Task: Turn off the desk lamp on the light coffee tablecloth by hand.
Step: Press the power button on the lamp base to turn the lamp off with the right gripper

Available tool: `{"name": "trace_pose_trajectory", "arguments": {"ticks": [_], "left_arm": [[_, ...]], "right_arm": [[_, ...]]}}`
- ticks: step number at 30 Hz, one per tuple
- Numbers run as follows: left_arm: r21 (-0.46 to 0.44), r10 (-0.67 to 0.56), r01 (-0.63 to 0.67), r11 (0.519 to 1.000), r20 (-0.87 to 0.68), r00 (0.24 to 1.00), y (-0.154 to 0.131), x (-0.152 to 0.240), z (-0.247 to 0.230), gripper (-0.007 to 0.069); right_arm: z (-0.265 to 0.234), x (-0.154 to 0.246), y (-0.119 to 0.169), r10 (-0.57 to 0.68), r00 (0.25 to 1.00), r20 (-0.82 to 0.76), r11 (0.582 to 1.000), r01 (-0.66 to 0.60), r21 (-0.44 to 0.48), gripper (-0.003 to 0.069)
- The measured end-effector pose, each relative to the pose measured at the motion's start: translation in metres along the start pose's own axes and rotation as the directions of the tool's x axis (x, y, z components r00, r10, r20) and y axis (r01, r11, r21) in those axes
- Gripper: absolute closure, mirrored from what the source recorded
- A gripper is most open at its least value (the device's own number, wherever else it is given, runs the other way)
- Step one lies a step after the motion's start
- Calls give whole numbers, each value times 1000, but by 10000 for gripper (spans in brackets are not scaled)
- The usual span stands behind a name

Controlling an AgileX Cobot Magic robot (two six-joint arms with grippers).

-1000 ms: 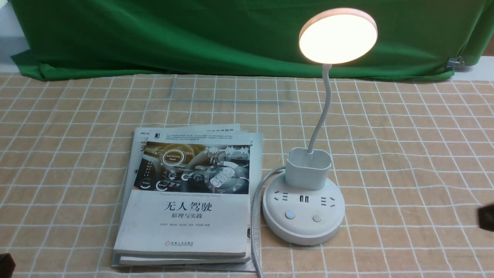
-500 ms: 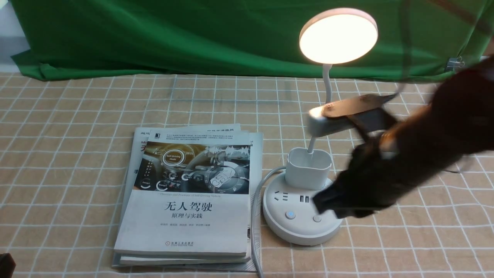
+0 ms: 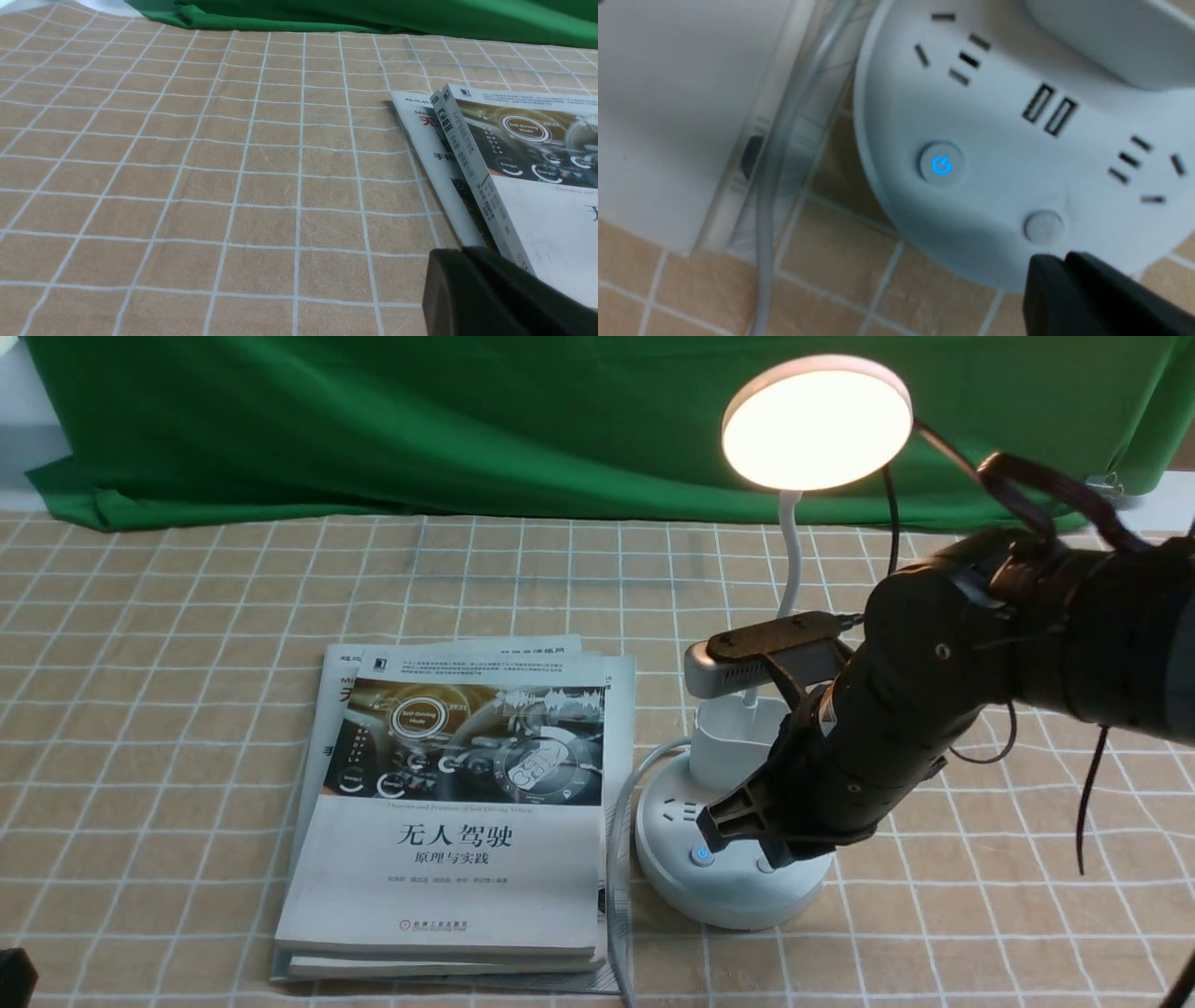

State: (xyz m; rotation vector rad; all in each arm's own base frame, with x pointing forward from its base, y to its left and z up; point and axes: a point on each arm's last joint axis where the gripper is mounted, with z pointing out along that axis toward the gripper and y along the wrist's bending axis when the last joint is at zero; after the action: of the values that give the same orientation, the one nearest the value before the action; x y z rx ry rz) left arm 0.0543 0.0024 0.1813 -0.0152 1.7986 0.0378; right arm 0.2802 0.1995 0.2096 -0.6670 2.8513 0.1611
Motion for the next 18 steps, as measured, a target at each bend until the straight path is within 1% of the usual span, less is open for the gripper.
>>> {"name": "trace_pose_trajectory", "arguments": {"ticks": [6,10,18], "left_arm": [[0,0,0,1000,0,1000,0,0,0,620],[0,0,0,1000,0,1000,0,0,0,620],[0,0,0,1000,0,1000,0,0,0,620]], "right_arm": [[10,-2,-2,16,1000,-8,1000,-17,-7,622],[28,-4,-6,38,998,-41,999,-39,-6,622],[29,-6,-11,65,997,-41,998,-66,-11,622]]}}
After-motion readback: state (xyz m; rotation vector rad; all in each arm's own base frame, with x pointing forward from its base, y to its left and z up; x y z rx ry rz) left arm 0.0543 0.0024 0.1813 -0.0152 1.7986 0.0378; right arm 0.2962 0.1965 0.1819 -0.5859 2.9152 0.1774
